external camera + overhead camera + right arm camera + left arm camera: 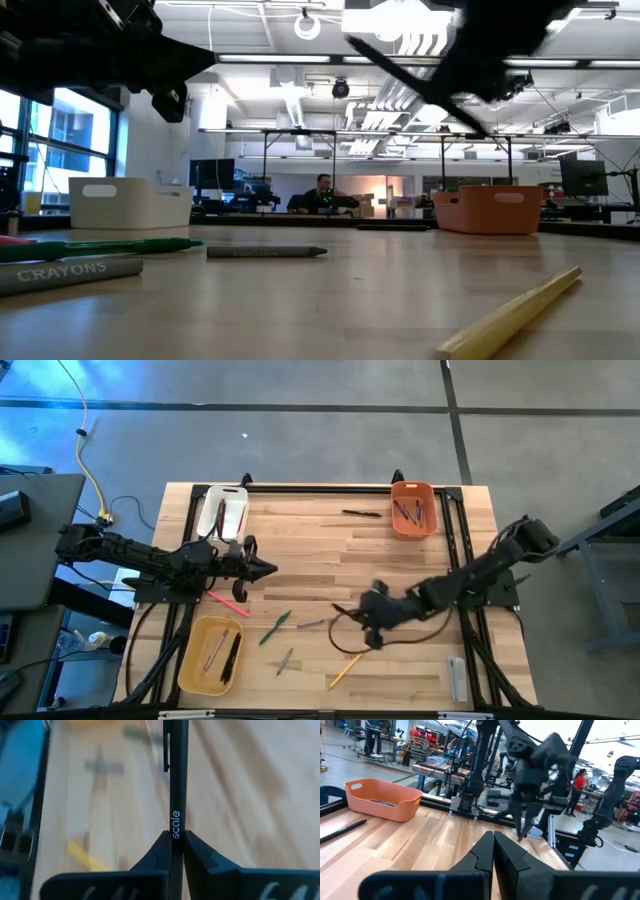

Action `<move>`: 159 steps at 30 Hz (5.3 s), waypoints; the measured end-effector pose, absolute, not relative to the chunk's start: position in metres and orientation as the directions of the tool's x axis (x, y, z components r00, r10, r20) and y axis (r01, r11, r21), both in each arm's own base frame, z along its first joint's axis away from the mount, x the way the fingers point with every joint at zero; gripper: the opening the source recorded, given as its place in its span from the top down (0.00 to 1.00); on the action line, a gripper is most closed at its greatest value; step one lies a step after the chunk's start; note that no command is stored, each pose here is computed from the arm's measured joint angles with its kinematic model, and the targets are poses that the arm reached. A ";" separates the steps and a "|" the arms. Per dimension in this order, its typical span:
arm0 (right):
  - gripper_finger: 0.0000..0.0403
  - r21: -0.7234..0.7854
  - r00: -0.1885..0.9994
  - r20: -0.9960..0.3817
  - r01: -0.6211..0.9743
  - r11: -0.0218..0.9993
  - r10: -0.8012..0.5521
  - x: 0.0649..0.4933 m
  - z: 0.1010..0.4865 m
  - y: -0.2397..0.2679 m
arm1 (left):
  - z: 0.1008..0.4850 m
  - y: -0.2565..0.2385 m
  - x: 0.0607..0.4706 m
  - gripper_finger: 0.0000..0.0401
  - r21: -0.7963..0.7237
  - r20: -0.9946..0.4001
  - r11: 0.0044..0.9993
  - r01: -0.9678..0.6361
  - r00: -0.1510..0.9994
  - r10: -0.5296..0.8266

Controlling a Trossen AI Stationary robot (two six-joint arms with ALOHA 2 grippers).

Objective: Sort crayons/erasers/pens/pencils in bins
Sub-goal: Put the bottom black pen into the yellow bin, then put the pink pencil into the white bin

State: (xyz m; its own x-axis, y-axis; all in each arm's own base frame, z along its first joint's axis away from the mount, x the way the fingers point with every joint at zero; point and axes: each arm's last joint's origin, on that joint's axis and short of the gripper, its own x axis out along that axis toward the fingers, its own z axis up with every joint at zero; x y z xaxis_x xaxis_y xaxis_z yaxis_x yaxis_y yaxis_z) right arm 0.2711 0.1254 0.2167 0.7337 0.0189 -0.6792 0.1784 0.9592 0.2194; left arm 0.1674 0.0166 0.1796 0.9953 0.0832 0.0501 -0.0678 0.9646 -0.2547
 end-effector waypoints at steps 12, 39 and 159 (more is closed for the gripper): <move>0.98 0.239 0.965 -0.226 -0.081 0.968 0.137 0.354 0.211 0.070 | 0.185 0.001 0.168 0.88 -0.257 0.099 0.966 -0.001 0.995 0.028; 0.98 0.170 0.988 0.049 -0.153 0.973 0.147 0.382 0.178 0.062 | 0.209 -0.025 0.225 0.57 -0.239 0.060 0.970 -0.048 0.996 0.064; 1.00 -0.139 0.863 -0.498 0.022 0.990 -0.089 0.334 0.202 0.059 | 0.300 -0.127 0.153 1.00 -0.159 -0.637 0.956 -0.245 0.765 0.090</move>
